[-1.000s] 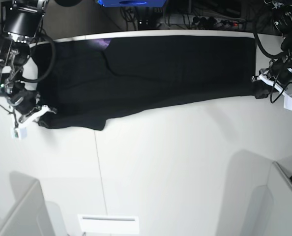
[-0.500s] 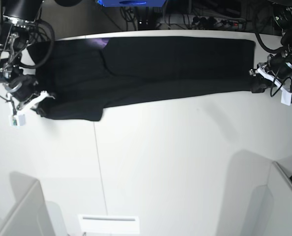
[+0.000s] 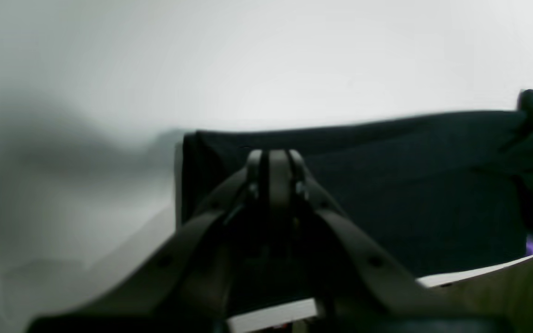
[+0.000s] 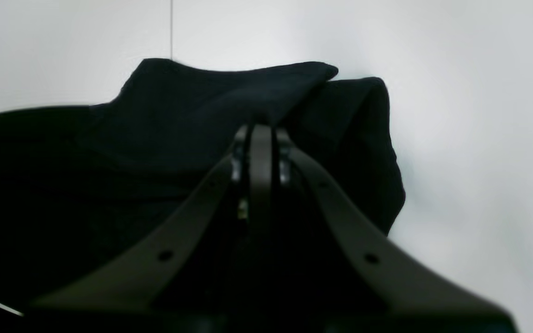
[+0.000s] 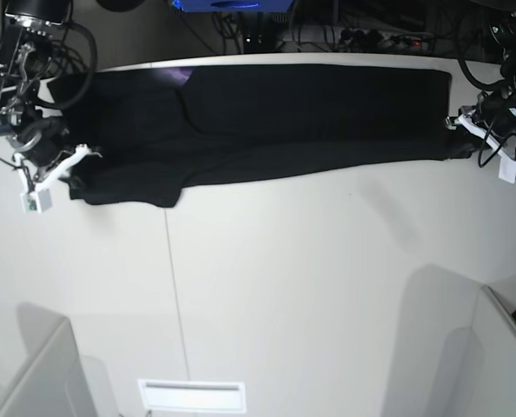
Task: Fold the T-shirt properly
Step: 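Grasp the hem corners and fold the hem over onto the collar edge, then lower the folded edge and open both grippers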
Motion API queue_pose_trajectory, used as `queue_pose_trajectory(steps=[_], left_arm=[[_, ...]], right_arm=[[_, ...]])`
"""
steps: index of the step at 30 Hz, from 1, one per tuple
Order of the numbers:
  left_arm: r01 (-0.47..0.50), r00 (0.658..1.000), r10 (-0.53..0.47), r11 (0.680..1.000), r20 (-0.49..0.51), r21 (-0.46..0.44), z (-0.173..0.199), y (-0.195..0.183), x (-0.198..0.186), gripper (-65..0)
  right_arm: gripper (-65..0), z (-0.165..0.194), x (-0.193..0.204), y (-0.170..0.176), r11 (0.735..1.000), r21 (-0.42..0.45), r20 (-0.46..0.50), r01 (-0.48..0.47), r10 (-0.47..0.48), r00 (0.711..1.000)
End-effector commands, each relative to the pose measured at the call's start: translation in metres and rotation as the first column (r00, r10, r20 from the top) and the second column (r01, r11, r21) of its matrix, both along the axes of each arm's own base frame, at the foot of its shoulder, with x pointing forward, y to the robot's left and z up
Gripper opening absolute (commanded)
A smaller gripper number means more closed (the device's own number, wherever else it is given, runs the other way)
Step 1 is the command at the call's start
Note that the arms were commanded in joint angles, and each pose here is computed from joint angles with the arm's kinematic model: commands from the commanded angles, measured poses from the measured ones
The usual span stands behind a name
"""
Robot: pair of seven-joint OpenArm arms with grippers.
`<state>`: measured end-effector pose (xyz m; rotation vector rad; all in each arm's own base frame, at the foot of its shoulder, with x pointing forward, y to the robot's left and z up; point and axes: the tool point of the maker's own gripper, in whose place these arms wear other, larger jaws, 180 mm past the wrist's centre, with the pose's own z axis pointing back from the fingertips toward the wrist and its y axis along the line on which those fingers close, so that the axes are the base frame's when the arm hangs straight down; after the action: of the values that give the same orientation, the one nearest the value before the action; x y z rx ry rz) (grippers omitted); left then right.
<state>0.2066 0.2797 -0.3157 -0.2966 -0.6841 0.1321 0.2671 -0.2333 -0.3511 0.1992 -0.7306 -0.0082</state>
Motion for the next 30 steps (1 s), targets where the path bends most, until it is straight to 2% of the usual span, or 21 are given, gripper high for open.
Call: queue_pose_trajectory(steps=[1,7,26,30], left_arm=[[0.011,0.999,-0.011,1.000,0.040,0.014,0.011,0.002,0.006,-65.0],[0.016,0.999,-0.017,1.000,0.034,0.023,0.012,0.004,0.005,-65.0],[0.038,0.999,-0.037,0.998,-0.021,0.049,0.005,0.005,-0.012,-65.0],[0.041,0.999,-0.039,0.998,-0.031,0.054,0.004,0.006,-0.015,-65.0]], right_arm=[[-65.0,0.018,0.007,-0.011,1.000,-0.023,0.056,0.015,-0.014,0.998],[-65.0,0.030,-0.006,-0.030,0.995,-0.031,0.035,0.097,-0.096,0.995],[-65.0,0.014,-0.040,-0.022,0.996,-0.044,-0.065,0.077,-0.080,0.995],[-65.0,0.017,-0.048,-0.034,0.992,-0.063,-0.067,0.113,-0.118,0.991]])
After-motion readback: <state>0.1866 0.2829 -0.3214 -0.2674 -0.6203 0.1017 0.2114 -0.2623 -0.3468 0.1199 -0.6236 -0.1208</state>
